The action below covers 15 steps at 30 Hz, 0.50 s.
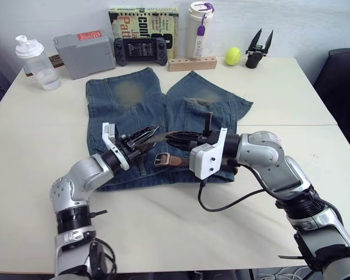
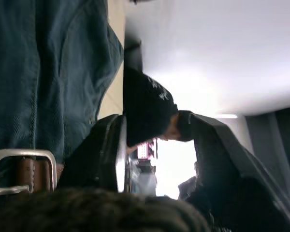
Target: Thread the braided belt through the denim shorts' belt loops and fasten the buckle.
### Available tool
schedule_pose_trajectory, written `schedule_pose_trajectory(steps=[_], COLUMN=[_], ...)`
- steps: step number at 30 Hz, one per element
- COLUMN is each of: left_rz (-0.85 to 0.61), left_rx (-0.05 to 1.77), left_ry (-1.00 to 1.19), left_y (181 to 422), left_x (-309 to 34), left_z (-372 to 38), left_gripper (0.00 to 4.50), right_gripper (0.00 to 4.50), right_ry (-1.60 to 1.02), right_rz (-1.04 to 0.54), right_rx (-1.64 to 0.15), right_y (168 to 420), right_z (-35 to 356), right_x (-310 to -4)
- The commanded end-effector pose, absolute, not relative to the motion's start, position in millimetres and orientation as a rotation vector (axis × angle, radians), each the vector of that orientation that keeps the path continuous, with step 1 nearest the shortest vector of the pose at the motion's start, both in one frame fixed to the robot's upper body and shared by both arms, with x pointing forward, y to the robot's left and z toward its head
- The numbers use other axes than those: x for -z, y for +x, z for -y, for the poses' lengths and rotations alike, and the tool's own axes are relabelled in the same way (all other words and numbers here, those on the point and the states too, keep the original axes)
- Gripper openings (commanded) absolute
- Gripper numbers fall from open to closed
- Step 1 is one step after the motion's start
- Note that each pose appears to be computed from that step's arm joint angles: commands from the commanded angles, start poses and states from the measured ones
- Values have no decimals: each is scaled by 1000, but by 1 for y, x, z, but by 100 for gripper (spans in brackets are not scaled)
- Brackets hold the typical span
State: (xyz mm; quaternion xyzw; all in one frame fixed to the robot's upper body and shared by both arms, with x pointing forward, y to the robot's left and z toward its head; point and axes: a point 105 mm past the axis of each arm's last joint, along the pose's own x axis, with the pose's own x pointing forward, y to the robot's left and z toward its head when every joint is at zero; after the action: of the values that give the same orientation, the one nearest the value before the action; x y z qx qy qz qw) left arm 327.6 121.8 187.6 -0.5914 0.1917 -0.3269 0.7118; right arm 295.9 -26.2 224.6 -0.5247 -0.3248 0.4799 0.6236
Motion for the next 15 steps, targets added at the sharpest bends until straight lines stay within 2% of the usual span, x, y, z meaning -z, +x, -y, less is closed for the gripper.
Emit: schedule_pose_trajectory(steps=[1,2,3,4,8,13,15], left_rz=[-342,-335,-325,-313,-291,-353,-350], left_rx=[645,627,620,617,613,619,636], left_ry=[-1316,-1323,-1324,-1327,-1309,-1168,-1113], left_y=[324,324,323,323,320,308,302], left_x=[-207,-208,-209,-211,-216,-199,-198], left_z=[-128,-129,-131,-132,-133,-134,-137], left_gripper=[103,48,16,5,5,5,68], right_gripper=[0,0,0,0,0,0,0], right_ry=[-1228,-1233,-1237,-1240,-1248,-1252,-1254], right_rz=[817,813,811,809,804,800,798], right_rx=[-1067,-1065,-1061,-1059,-1054,-1053,-1051], right_y=[290,291,292,293,295,297,299], right_z=[27,27,28,28,28,28,28], right_x=[-236,-236,-235,-235,-233,-231,-230])
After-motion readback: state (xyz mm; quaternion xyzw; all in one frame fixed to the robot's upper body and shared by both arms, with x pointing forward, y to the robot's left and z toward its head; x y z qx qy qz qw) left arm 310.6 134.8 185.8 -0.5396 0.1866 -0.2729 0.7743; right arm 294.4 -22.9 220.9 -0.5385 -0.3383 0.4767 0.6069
